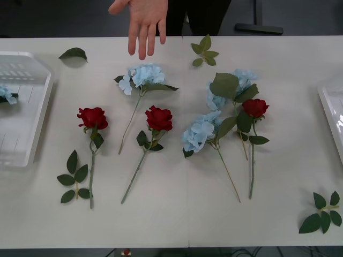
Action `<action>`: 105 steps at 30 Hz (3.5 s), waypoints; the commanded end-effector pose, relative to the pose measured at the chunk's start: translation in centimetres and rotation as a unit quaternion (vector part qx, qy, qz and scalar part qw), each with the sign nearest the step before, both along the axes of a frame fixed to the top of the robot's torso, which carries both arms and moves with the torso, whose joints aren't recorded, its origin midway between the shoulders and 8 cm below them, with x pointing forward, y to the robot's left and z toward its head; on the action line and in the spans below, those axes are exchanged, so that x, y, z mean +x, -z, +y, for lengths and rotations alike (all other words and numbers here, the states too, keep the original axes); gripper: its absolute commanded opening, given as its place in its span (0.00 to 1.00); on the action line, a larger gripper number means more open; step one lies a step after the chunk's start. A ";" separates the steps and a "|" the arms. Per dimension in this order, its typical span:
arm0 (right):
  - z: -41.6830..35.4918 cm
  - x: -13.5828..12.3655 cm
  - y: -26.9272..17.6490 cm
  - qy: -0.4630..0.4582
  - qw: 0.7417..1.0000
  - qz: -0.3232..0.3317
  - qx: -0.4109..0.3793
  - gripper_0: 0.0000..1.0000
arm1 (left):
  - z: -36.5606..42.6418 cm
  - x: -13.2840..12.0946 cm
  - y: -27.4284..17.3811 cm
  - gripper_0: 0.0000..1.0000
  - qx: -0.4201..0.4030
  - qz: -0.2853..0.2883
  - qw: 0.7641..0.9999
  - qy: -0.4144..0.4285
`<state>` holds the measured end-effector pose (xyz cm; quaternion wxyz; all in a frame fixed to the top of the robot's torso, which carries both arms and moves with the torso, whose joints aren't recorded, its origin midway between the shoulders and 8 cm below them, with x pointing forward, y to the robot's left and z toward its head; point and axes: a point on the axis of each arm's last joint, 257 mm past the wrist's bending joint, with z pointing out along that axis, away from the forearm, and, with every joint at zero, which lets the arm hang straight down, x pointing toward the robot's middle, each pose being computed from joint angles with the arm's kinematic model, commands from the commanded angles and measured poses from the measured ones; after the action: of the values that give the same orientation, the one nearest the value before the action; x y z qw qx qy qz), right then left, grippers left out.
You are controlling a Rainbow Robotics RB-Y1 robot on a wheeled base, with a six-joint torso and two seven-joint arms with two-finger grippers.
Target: Place the red flowers into the right box and the blue flowers into the left box. If a person shows an open palm, hand one flower to the person first, then continue sorting.
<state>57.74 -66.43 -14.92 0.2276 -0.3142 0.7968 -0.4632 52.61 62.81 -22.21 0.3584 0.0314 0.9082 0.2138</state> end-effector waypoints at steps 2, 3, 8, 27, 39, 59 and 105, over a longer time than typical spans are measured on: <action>-4.0 -2.1 -1.8 0.002 0.999 -0.006 -0.052 0.00 | 0.6 0.7 -2.2 0.53 0.014 -0.016 1.000 0.003; -4.1 -2.2 -1.8 0.001 0.999 -0.008 -0.052 0.00 | 0.6 0.7 -2.2 0.55 0.013 -0.017 1.000 0.002; -4.2 -2.3 -1.7 0.003 0.999 -0.007 -0.051 0.00 | 0.4 0.8 -2.2 0.64 0.010 -0.018 1.000 0.005; 13.2 -0.8 -2.0 -0.069 0.922 -0.026 0.380 0.00 | 0.3 0.9 -2.3 0.87 0.012 -0.018 1.000 0.008; 32.3 -0.1 -9.4 -0.318 0.807 -0.054 0.496 0.00 | 0.4 0.8 -2.2 0.99 0.014 -0.019 1.000 0.007; 54.4 -5.1 -20.2 -0.520 0.579 -0.149 0.609 0.00 | 0.5 0.8 -2.2 1.00 0.015 -0.019 1.000 0.007; 61.9 -5.4 -27.7 -0.564 0.513 -0.236 0.603 0.00 | 0.7 0.7 -2.1 1.00 0.018 -0.021 1.000 0.006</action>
<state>53.70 -5.65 10.34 0.7438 -0.3542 0.4824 0.2976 52.83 62.76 -22.03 0.3641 0.0306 0.9062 0.2130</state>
